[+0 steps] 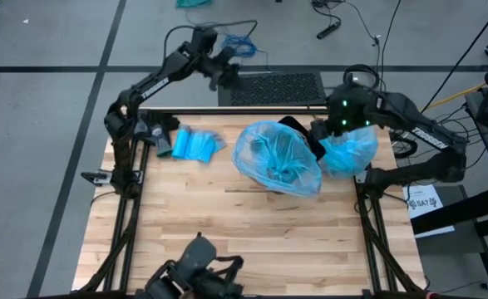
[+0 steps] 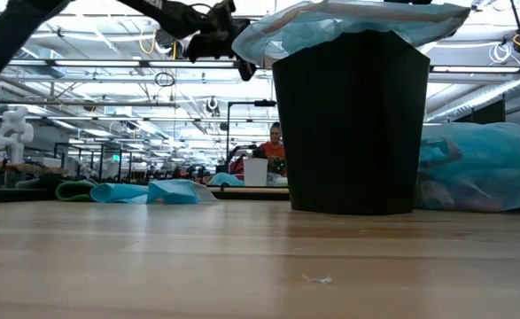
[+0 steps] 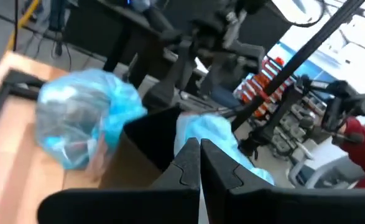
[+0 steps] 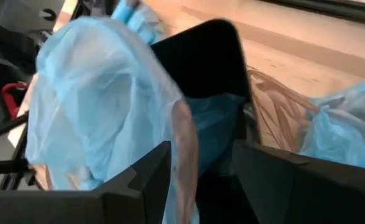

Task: Place trash/remove bag and relplace
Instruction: Put the blue trash bag into the trash bin

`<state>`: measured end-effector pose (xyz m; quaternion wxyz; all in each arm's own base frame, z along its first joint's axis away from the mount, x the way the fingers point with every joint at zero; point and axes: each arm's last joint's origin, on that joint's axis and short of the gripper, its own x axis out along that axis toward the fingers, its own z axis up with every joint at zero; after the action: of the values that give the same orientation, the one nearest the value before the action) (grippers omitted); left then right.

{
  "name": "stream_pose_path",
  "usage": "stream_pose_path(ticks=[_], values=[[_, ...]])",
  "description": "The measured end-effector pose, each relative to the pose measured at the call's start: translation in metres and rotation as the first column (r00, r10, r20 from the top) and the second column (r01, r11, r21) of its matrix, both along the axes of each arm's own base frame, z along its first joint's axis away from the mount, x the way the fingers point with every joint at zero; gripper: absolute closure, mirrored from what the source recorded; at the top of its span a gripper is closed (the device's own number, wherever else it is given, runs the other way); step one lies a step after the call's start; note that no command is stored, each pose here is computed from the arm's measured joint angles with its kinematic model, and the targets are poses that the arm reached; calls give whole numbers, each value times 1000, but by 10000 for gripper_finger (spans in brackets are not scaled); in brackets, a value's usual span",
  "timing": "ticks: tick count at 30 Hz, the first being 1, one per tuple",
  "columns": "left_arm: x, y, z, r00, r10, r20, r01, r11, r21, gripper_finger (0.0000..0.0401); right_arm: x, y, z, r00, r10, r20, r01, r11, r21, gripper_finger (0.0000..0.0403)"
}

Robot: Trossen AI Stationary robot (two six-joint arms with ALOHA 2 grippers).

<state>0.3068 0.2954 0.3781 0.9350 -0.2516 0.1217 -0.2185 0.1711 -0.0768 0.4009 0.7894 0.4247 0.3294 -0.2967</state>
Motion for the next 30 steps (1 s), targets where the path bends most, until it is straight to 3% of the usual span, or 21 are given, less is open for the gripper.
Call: stream_pose_path(ticks=[3, 7, 12, 17, 20, 24, 30], values=[[0, 4, 4, 999, 39, -6, -39, 999, 14, 399, 2, -12, -4, 1000, 11, -4, -11, 999, 38, 239], [0, 6, -5, 978, 184, -100, -178, 982, 61, 399, 11, -18, -20, 997, 58, -43, -54, 995, 87, 239], [-6, 0, -24, 901, 329, -283, -265, 934, 241, 399, 21, -18, -51, 989, 128, -70, -116, 980, 159, 239], [-9, -17, -21, 835, 415, -361, -245, 868, 432, 399, 35, -17, -71, 979, 196, 53, -202, 968, 146, 246], [-5, -31, -10, 847, 415, -333, -229, 849, 476, 399, 36, -15, -82, 979, 202, 22, -203, 968, 149, 290], [4, -53, 3, 879, 380, -288, -201, 843, 498, 399, 34, -13, -81, 983, 186, 4, -185, 976, 118, 387], [20, -78, 6, 908, 315, -275, -143, 852, 503, 399, 22, -6, -51, 989, 137, 50, -136, 991, -10, 401]])
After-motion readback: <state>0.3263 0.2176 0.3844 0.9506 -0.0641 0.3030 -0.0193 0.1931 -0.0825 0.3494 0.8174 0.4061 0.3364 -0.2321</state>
